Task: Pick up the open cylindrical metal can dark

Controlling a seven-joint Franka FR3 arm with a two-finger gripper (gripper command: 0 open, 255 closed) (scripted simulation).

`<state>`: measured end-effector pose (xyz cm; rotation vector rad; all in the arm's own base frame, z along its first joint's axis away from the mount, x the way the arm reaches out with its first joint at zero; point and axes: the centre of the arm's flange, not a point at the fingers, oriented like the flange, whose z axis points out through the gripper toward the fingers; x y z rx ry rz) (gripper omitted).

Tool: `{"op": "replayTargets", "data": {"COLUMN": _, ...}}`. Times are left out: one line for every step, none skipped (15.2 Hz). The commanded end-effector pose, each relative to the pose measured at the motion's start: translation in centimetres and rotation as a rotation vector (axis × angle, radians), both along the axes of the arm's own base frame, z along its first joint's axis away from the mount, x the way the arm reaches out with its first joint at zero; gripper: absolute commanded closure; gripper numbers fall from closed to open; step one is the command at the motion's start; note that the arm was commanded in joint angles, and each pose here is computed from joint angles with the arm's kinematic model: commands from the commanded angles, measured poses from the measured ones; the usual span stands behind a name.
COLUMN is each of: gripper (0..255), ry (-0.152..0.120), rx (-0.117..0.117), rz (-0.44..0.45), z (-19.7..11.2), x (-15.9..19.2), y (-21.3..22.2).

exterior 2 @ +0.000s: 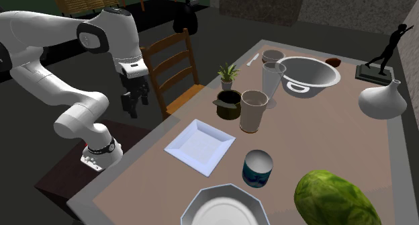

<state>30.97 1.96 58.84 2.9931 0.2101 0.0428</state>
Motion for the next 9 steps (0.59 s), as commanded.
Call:
{"op": "replayTargets", "data": {"gripper": 0, "ry": 0.0, "rx": 0.0, "rz": 0.0, "z": 0.0, "x": 0.0, "y": 0.0}}
{"op": "replayTargets", "data": {"gripper": 0, "ry": -0.003, "rx": 0.005, "rz": -0.033, "z": -0.3, "x": 0.5, "y": 1.1}}
{"op": "replayTargets", "data": {"gripper": 0, "ry": -0.006, "rx": 0.011, "rz": -0.065, "z": -0.6, "x": 1.0, "y": 2.3}}
{"op": "replayTargets", "data": {"gripper": 0, "ry": -0.009, "rx": 0.016, "rz": -0.098, "z": -0.9, "x": 1.5, "y": 3.4}}
{"op": "replayTargets", "data": {"gripper": 0, "ry": -0.011, "rx": 0.022, "rz": -0.131, "z": -1.2, "x": 2.1, "y": 4.5}}
{"op": "replayTargets", "data": {"gripper": 0, "ry": -0.014, "rx": 0.027, "rz": -0.163, "z": -1.4, "x": 2.7, "y": 5.6}}
{"op": "replayTargets", "data": {"gripper": 0, "ry": -0.017, "rx": 0.033, "rz": -0.196, "z": -1.7, "x": 3.3, "y": 6.6}}
{"op": "replayTargets", "data": {"gripper": 0, "ry": -0.02, "rx": 0.038, "rz": -0.229, "z": -1.9, "x": 4.0, "y": 7.7}}
{"op": "replayTargets", "data": {"gripper": 0, "ry": -0.023, "rx": 0.044, "rz": -0.261, "z": -2.2, "x": 4.7, "y": 8.7}}
